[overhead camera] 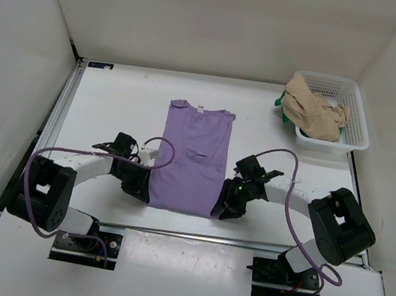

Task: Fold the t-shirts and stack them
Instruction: Grab one side of the 2/3 rectangular tshirt with both arms, then fold the long partially folded tshirt into a neat square

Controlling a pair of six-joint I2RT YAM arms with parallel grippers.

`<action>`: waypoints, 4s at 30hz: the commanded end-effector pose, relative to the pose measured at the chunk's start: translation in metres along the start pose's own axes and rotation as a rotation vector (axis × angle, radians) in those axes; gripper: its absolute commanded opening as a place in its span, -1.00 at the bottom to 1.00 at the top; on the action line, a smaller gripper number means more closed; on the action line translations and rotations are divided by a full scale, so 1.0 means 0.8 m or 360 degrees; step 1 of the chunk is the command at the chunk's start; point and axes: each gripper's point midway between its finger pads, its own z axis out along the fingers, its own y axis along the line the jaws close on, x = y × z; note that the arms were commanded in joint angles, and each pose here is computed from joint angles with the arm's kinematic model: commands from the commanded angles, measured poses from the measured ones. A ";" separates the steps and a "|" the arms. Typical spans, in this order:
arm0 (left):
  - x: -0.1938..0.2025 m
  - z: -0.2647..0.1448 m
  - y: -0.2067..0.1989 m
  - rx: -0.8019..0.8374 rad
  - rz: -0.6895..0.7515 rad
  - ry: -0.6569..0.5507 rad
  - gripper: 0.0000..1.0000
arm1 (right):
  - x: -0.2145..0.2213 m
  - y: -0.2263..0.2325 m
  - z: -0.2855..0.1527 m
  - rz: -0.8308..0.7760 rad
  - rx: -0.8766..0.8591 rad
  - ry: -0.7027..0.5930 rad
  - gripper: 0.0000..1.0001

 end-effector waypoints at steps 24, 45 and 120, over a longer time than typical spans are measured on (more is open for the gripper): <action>0.019 -0.098 -0.060 -0.0049 0.0182 -0.0160 -0.79 | 0.032 0.038 -0.106 -0.0094 -0.0038 -0.0184 -1.00; -0.184 -0.184 -0.082 0.0057 0.0104 -0.0432 -0.79 | -0.125 0.125 -0.203 -0.0242 -0.0096 -0.0369 -1.00; -0.260 -0.085 0.028 -0.0458 0.0087 -0.0251 0.99 | -0.266 0.064 -0.106 -0.0121 0.0206 -0.0465 0.05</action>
